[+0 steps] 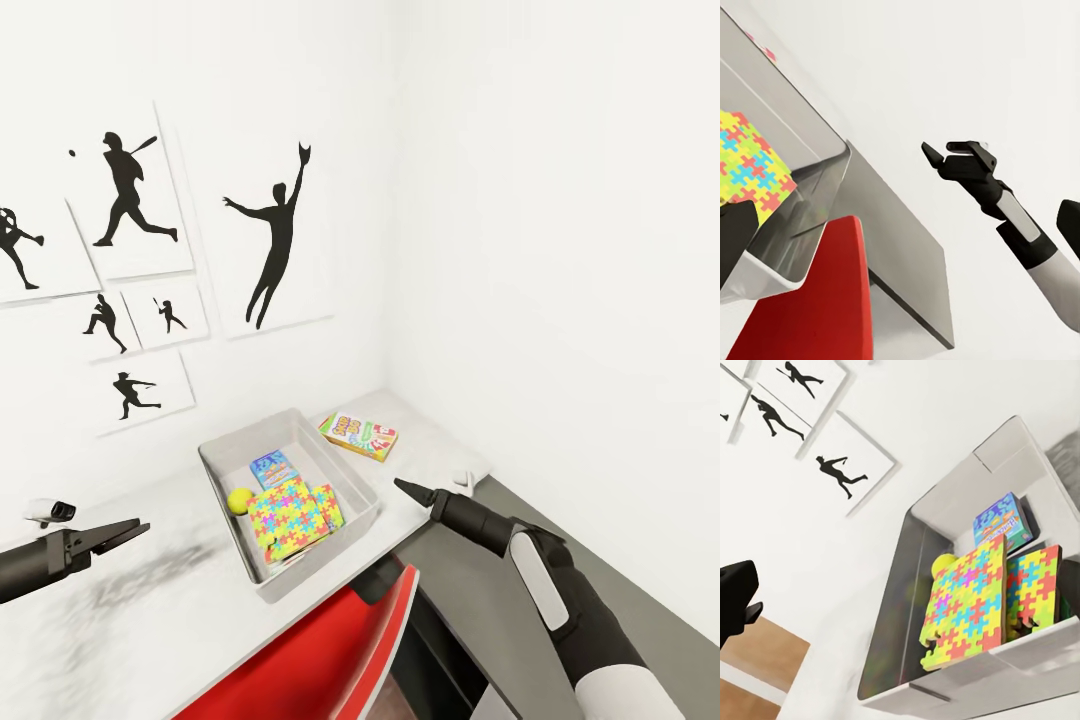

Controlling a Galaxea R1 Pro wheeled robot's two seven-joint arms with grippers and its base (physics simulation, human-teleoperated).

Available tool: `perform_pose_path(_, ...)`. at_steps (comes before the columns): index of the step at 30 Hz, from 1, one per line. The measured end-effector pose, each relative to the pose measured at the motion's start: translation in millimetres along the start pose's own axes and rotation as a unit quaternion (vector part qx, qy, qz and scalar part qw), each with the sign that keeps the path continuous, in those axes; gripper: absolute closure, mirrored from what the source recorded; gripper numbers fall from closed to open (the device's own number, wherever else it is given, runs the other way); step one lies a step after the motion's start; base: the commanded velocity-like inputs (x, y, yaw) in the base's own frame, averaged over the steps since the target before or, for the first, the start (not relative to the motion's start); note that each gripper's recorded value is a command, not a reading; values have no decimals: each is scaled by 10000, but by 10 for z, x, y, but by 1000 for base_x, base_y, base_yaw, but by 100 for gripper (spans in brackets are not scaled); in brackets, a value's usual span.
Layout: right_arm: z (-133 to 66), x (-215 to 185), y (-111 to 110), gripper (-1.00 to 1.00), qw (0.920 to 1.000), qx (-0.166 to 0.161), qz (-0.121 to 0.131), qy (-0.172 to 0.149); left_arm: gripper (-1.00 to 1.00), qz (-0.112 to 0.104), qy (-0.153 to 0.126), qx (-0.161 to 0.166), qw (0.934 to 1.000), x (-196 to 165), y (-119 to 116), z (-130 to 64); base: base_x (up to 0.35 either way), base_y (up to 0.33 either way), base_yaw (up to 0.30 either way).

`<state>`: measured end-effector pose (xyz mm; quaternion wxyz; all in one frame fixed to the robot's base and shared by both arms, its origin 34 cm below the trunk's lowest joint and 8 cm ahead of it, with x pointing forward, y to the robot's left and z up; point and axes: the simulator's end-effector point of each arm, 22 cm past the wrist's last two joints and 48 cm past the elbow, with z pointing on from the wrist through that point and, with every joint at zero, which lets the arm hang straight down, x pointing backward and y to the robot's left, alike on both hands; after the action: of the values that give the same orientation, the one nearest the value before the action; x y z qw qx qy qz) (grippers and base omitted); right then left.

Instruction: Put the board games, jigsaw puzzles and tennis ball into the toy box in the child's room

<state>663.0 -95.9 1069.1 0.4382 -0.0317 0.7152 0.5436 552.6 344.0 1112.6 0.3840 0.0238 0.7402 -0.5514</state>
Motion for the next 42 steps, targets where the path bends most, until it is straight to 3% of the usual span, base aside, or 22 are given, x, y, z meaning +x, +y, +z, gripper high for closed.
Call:
perform_pose_path(9, 2, -7, -45, -100, 9999, 100, 4, -1, -100, -1, 12, -86, 10000, 4, 38, 6, 0, 0, 0)
perform_pose_path(23, 212, -298, -97, -100, 9987, 496, -27, 131, -100, 109, -135, -762, 9969, -249, 298, 172, 0, 0, 0)
perform_pose_path(28, 331, -516, -100, -100, 9968, 757, -88, 233, -100, 87, -68, -987, 9951, -342, 370, 360, 0, 0, 0)
perform_pose_path(35, 616, -616, 40, -100, 9940, 931, -249, 510, -100, 240, -22, -1317, 9910, -558, 440, 645, 0, 0, 0)
perform_pose_path(42, 1012, -634, -14, -100, 9827, 1547, -465, 909, -100, 348, -76, -1683, 9851, -816, 488, 1019, 0, 0, 0)
